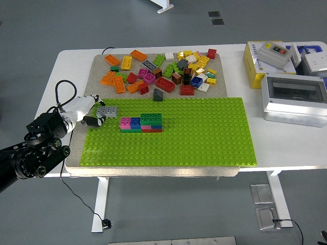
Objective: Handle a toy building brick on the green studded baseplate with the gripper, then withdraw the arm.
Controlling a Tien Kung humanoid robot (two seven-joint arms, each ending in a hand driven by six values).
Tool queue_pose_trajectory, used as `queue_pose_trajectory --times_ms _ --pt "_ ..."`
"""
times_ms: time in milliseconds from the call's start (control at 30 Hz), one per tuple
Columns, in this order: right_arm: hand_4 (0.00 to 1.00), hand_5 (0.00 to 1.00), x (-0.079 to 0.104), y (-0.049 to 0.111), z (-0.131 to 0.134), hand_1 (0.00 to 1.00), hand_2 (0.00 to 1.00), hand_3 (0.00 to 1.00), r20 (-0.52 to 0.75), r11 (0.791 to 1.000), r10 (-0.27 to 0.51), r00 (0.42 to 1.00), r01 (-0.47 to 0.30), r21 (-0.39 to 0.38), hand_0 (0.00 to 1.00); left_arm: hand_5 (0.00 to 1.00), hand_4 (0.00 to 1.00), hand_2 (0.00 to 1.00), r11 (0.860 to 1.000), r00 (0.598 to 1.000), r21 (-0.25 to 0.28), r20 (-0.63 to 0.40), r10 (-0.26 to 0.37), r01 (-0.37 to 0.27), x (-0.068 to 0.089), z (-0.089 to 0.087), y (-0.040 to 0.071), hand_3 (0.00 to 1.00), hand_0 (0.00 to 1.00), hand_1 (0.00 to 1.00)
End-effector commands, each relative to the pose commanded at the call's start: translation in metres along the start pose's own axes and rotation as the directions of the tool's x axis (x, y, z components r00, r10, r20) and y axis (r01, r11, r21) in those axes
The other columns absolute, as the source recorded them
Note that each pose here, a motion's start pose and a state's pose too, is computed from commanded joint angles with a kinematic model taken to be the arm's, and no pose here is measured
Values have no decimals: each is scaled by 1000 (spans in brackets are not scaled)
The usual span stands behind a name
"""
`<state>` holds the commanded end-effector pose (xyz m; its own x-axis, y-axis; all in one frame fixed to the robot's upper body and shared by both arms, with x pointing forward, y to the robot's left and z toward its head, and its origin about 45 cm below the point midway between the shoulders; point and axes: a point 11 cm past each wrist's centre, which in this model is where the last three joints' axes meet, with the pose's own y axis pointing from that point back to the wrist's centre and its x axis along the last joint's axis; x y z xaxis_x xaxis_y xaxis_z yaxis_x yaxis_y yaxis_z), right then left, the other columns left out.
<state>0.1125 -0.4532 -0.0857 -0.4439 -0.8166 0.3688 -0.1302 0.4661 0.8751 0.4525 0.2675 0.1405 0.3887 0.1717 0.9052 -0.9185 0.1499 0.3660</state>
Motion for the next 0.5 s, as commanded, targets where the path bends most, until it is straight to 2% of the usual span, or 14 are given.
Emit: queue_pose_trajectory --times_ms 133,167,500 --pt "458 811 0 0 -1 642 680 667 -2 1000 -1 1000 1 1 679 196 505 962 1000 1000 -2 -5 -1 1 -1 1 0 698 991 959" --pt "460 810 0 0 -1 642 681 667 -3 1000 -1 1000 1 1 679 180 441 951 1000 1000 -2 -5 -1 1 -1 1 0 589 988 957" --pt "460 811 -1 0 -2 642 680 666 -5 1000 -2 1000 2 3 679 168 421 948 1000 999 -6 -31 8 -9 1 1 0 582 986 956"
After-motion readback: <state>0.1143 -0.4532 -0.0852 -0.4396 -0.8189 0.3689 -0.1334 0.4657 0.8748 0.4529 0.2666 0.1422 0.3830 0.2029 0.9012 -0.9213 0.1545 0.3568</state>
